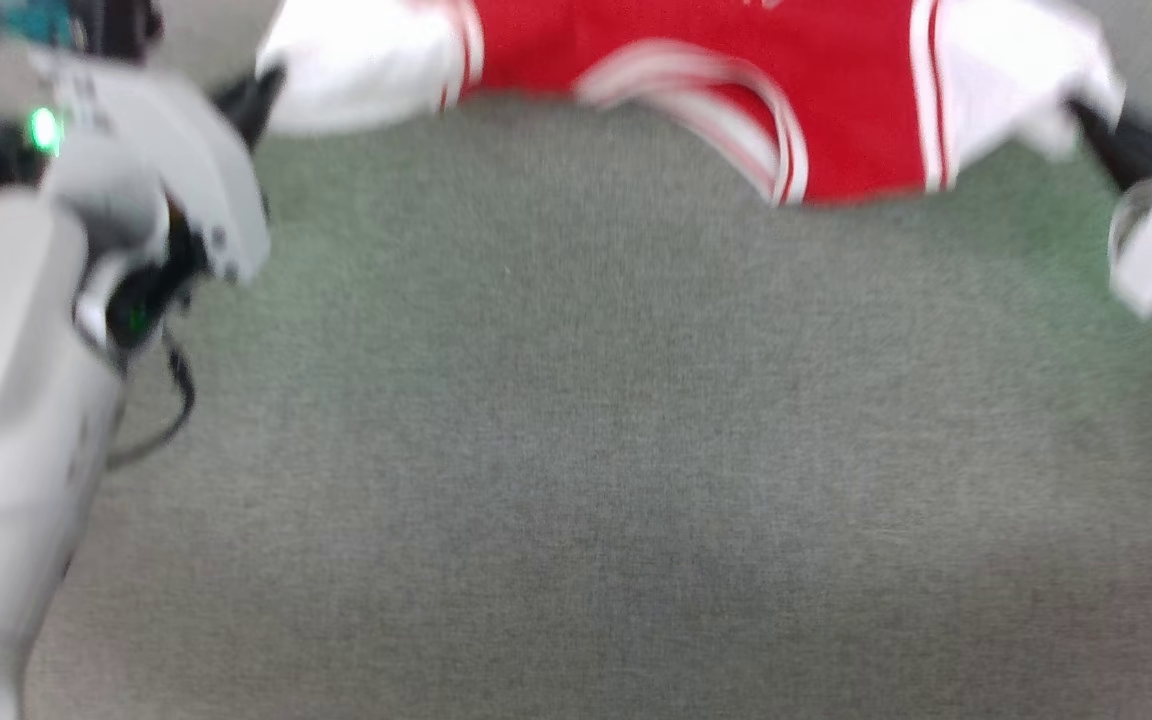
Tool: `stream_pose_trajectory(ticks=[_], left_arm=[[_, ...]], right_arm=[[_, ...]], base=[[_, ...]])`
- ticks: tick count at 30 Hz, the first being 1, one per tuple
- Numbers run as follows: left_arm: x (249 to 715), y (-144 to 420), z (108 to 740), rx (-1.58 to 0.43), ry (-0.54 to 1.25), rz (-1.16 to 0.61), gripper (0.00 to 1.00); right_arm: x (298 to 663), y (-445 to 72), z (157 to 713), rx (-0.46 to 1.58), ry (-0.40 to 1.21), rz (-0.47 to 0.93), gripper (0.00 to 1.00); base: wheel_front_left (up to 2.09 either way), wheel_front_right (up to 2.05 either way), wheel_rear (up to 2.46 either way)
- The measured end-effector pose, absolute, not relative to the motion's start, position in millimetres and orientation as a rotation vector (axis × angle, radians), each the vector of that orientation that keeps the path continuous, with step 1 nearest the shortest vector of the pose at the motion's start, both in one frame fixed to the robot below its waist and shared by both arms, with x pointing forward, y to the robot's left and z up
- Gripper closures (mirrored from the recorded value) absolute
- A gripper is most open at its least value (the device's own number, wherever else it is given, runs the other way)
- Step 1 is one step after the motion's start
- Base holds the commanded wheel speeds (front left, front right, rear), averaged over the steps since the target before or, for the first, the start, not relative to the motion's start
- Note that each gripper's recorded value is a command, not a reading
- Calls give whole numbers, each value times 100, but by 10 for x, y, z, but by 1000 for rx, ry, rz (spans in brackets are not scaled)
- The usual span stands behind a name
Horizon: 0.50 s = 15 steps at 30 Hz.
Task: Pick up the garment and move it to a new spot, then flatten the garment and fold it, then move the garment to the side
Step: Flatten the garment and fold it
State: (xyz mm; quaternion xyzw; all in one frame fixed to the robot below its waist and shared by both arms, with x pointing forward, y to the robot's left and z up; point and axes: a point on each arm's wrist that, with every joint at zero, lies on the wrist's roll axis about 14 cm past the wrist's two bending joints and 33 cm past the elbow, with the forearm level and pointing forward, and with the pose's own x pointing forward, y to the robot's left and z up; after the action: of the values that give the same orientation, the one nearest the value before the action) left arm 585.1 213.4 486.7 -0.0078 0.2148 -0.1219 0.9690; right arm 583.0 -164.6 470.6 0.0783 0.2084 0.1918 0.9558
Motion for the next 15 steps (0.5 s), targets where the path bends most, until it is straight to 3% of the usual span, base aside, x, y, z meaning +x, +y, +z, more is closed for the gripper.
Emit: stream_pose_trajectory(ticks=[15], left_arm=[[4276, 2310, 4861, -35, 596, -204, 100]], right_arm=[[4105, -1864, 4493, 34, 718, 515, 100]], base=[[0, 0, 0]])
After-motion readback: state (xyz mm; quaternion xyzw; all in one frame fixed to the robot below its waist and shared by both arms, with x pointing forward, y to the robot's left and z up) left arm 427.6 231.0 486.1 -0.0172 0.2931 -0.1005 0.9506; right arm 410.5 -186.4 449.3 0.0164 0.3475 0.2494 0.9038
